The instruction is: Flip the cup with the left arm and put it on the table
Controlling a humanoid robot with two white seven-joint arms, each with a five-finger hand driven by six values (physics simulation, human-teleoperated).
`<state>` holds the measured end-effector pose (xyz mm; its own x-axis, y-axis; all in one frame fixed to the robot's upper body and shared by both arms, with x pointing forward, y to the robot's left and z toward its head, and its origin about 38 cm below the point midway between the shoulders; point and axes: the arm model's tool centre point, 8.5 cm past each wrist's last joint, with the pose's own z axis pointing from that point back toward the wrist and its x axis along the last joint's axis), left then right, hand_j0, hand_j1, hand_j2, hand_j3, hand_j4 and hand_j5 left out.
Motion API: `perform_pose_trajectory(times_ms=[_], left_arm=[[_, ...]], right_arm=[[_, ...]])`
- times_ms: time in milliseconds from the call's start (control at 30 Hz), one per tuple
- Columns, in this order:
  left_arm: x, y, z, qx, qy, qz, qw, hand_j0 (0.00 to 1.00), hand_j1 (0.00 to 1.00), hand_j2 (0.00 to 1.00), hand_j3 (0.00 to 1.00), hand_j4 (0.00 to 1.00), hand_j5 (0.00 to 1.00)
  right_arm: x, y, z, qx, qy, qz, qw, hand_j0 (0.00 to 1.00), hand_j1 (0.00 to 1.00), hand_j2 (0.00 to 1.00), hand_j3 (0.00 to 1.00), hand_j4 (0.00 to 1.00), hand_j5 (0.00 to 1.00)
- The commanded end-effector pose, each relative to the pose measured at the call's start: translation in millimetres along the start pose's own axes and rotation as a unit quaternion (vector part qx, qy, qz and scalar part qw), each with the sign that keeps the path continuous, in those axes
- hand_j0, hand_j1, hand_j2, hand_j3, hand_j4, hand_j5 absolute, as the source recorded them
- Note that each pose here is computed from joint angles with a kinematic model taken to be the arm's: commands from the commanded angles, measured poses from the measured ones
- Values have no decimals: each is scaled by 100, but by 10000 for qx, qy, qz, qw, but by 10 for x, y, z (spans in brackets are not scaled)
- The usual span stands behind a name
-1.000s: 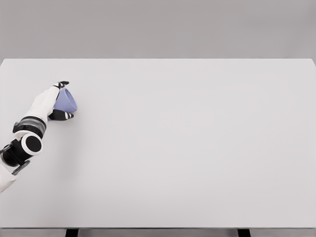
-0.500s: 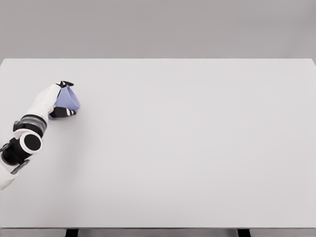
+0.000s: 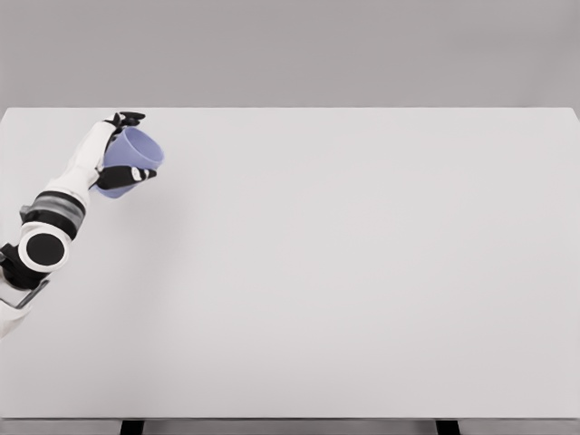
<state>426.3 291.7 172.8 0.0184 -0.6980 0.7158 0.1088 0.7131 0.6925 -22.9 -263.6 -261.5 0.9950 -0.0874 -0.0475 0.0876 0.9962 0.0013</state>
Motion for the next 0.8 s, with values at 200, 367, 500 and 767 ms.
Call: perform_pose_trajectory(times_ms=[200,367,500,767], left_arm=[[127,-53,-14,-24,-484,399,9980,80,80,80,80,80,80],[97,-49,-1,-10,-474,511,9976,81,81,81,81,81,81],[49,-80,20,-47,-418,501,9979,92,92,92,92,92,92],[39,-83,24,-47,-423,453,9981,100,100,100,100,100,100]], right_arm=[[-1,0,0,1,1,1,10000,100,100,100,100,100,100],[-10,-1,0,0,8,0,10000,100,100,100,100,100,100],[-1,0,0,1,1,1,10000,100,100,100,100,100,100],[-1,0,0,1,1,1,10000,100,100,100,100,100,100]])
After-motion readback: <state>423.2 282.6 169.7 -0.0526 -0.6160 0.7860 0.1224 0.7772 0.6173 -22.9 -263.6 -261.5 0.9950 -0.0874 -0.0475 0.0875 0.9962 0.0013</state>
